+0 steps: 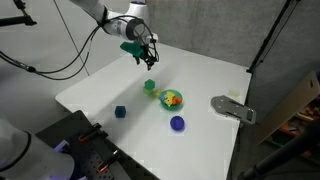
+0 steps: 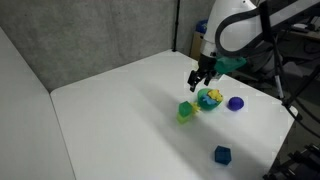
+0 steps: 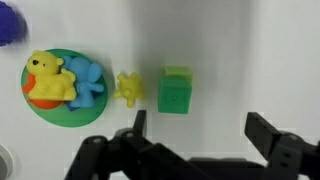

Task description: Put the dark green block on the table the put the yellow toy animal on the light green bowl

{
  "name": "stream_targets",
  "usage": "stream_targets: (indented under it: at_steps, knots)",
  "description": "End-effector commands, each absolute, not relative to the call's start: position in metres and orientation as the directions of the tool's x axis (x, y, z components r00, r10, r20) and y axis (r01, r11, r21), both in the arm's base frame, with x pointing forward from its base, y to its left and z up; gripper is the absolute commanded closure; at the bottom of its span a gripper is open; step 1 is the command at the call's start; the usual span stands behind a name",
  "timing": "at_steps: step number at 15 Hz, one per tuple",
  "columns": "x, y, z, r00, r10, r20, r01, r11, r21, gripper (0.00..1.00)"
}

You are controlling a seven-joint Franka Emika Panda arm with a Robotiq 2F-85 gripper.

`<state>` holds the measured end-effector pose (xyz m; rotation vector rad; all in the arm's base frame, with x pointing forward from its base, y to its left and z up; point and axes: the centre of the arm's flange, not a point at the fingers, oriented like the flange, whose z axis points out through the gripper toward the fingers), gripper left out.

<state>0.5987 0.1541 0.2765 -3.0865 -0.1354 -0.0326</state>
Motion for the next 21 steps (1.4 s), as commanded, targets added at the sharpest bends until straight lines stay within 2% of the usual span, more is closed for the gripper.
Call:
stream_targets:
  at_steps: [1, 21]
  knots:
    - [0.606, 0.154, 0.246, 0.996, 0.087, 0.01, 0.087, -0.995, -0.044, 0.0]
    - [0.647, 0.192, 0.125, 0.996, 0.072, 0.052, 0.069, -0.996, 0.052, 0.0]
